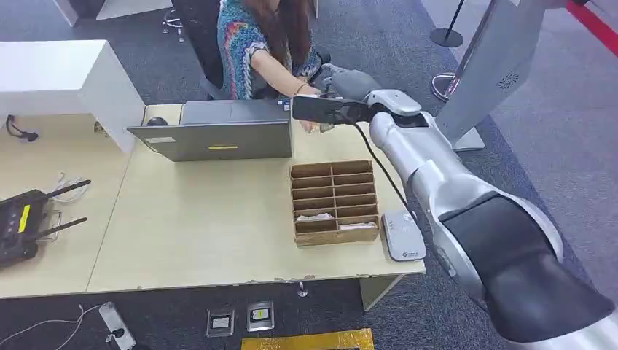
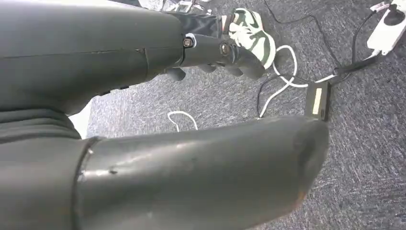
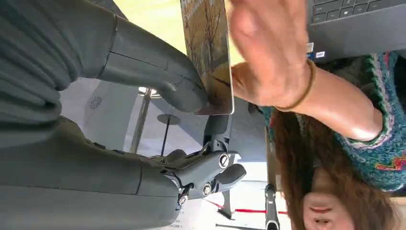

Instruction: Pass the card to the sensor for recognition and then transmit it.

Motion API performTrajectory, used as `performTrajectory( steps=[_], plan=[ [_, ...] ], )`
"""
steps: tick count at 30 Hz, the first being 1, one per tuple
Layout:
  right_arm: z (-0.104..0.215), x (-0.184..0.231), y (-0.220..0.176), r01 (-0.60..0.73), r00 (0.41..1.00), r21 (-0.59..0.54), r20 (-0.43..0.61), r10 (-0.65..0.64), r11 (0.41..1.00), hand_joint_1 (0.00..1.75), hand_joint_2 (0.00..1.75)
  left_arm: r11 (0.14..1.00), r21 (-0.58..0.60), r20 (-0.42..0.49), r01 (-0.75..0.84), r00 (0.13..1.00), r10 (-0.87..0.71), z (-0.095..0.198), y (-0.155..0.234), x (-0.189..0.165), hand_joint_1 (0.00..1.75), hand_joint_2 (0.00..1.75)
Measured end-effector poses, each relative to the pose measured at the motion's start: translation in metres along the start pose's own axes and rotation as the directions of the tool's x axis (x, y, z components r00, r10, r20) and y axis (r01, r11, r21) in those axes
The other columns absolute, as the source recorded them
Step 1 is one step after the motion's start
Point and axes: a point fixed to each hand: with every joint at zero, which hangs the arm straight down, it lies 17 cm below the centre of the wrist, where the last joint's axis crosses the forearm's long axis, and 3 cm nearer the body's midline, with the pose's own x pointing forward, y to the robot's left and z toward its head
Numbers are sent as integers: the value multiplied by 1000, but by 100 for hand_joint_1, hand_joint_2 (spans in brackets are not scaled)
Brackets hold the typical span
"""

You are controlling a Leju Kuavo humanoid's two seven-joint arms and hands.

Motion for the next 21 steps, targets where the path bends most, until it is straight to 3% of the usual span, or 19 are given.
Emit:
performTrajectory(
  steps=[11, 12, 13, 21],
  plan=[
    [-3, -7, -14, -16, 999, -49, -34, 14, 999, 175, 175, 1000, 2, -4, 2, 1000, -2, 0, -1, -2, 0, 0],
    [-3, -8, -19, -20, 999, -63, -37, 17, 998, 113, 175, 1000, 3, -5, 2, 1000, -2, 1, -1, -3, 0, 0],
    [-4, -9, -23, -23, 999, -74, -40, 20, 997, 0, 175, 1000, 4, -6, 3, 1000, -3, 1, -1, -3, 0, 0],
    [-6, -13, -52, -38, 998, -171, -55, 29, 985, 0, 175, 1000, 4, -6, 7, 1000, -7, 1, -1, -3, 0, 0]
  ],
)
